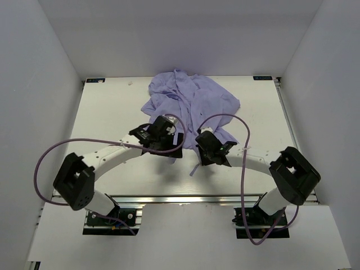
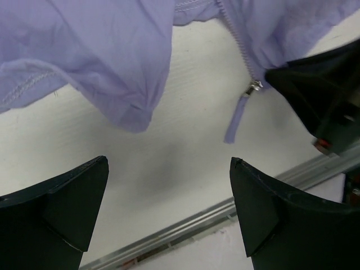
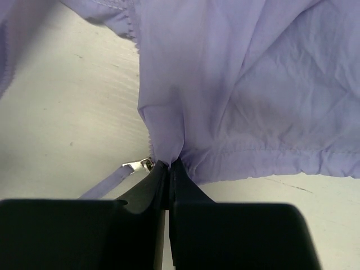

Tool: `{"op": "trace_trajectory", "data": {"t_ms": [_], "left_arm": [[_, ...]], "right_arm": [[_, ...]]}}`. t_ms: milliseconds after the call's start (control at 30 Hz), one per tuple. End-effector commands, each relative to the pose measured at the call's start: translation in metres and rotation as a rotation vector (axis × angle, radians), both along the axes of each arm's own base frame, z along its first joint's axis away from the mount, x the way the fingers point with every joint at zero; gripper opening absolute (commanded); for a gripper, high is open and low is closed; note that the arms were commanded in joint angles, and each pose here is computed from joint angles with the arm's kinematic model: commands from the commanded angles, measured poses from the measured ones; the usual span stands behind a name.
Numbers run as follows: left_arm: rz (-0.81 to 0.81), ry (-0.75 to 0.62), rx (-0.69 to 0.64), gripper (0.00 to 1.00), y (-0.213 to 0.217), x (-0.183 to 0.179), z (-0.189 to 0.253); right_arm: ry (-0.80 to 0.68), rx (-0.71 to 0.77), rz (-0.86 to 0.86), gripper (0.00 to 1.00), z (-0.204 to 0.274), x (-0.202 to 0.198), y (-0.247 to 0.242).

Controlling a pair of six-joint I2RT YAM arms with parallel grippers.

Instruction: Zip up the jacket

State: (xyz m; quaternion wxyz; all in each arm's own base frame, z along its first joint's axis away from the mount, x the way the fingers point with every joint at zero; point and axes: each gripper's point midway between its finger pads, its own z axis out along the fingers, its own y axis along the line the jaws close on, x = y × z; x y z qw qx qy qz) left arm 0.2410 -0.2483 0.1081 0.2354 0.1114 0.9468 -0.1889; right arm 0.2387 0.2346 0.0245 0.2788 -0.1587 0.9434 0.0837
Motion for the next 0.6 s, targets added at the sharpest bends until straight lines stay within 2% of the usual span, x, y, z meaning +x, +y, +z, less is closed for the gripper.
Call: {"op": "trace_trajectory", "data": {"t_ms": [0,133,267,333,367,400,467,500,533,567], "left_arm": [[-0.027,-0.052,0.091,0.98,-0.002,0.015,-0.005],[-0.011,-0.004,0.255,0.98,0.004,0.026,-0.034],[-0.028,0.021,0.305,0.92,0.001,0.030,-0.050],[-0.034,0.038,0.312,0.79,-0.001,0.030,-0.055],[-0.039,0.056,0.323,0.67,-0.002,0.028,-0.062],[-0.040,0.064,0.328,0.60,-0.001,0.028,-0.065],[-0.036,0.086,0.349,0.52,0.001,0.026,-0.072],[-0.036,0.091,0.353,0.46,0.001,0.025,-0.074],[-0.032,0.094,0.354,0.36,0.002,0.025,-0.075],[-0.032,0.100,0.350,0.32,0.001,0.025,-0.076]], "right_arm": [[0.000,0.073,-0.011,0.00,0.014,-0.001,0.003],[0.013,0.131,-0.006,0.00,0.023,-0.001,0.003],[0.016,0.168,0.013,0.00,0.029,-0.004,0.003],[0.025,0.187,0.009,0.00,0.031,-0.003,0.001],[0.035,0.199,0.014,0.00,0.032,-0.005,0.002],[0.040,0.203,0.014,0.00,0.031,-0.006,0.001],[0.040,0.212,0.019,0.00,0.033,-0.006,0.001],[0.043,0.208,0.016,0.00,0.031,-0.007,-0.001],[0.043,0.208,0.016,0.00,0.031,-0.006,-0.002],[0.048,0.207,0.016,0.00,0.029,-0.007,-0.003]]}}
